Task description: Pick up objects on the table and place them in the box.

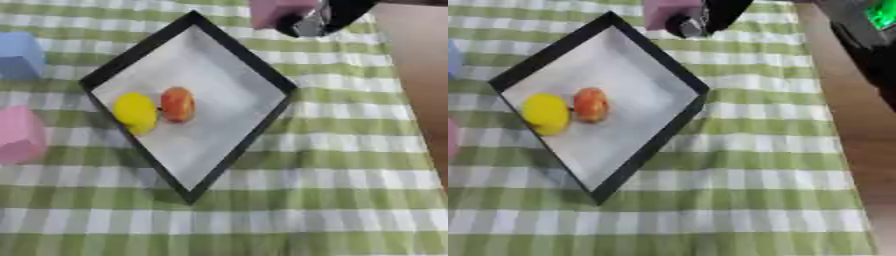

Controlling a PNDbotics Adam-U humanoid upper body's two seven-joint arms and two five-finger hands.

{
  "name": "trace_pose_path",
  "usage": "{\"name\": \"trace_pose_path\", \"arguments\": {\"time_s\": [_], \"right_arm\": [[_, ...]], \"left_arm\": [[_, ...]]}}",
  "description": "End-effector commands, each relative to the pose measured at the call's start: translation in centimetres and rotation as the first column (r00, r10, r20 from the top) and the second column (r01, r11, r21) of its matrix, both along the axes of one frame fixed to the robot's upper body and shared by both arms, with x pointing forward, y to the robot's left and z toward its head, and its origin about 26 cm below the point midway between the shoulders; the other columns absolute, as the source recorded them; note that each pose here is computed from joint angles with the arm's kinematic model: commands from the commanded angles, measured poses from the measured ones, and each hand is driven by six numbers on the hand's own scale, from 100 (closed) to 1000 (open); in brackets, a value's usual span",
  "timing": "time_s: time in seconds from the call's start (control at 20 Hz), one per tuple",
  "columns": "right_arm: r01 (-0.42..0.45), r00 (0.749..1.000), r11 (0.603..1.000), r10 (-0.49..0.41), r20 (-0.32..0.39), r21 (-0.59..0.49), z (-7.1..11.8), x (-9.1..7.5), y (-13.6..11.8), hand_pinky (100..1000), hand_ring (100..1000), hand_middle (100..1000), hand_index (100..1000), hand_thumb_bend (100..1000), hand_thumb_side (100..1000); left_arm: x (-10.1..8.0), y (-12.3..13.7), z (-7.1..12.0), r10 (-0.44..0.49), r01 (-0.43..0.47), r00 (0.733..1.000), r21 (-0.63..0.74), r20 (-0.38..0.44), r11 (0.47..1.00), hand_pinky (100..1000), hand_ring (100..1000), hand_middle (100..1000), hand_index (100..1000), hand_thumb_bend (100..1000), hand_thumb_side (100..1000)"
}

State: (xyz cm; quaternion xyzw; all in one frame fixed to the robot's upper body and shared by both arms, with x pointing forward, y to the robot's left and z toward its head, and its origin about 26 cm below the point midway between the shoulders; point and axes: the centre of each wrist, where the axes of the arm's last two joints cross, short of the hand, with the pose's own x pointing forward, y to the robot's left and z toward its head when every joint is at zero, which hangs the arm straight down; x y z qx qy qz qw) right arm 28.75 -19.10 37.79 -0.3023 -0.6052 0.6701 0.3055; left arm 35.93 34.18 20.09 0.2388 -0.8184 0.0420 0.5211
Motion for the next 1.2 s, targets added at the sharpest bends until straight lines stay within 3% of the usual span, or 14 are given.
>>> {"name": "trace_pose_path", "arguments": {"time_s": [0.05, 0.3, 0.7, 1.2], "right_arm": [[-0.043, 0.999, 0.999, 0.043, -0.007, -0.020, 0.2, -0.8, 1.4, 763, 598, 453, 603, 296, 100], [-0.109, 0.993, 0.991, 0.104, -0.062, -0.074, -1.0, -1.0, 4.4, 762, 601, 459, 609, 297, 100], [-0.143, 0.980, 0.979, 0.119, -0.160, -0.145, -3.3, -0.9, 7.2, 759, 600, 461, 611, 295, 100], [-0.167, 0.960, 0.967, 0.116, -0.254, -0.191, -7.5, 3.0, 11.7, 752, 598, 463, 611, 289, 100]], "left_arm": [[-0.3, 0.5, 1.4, 0.007, -0.008, 0.999, 0.036, 0.033, 0.999, 804, 733, 684, 769, 1000, 545], [-0.3, 0.3, 1.3, 0.000, -0.001, 1.000, 0.036, 0.029, 0.999, 803, 733, 684, 769, 1000, 544], [-0.2, 0.2, 1.1, -0.006, 0.006, 1.000, 0.033, 0.025, 0.999, 803, 733, 683, 769, 1000, 544], [-0.1, -0.3, 1.1, -0.023, 0.022, 0.999, 0.031, 0.026, 0.999, 803, 735, 679, 767, 1000, 543]]}}
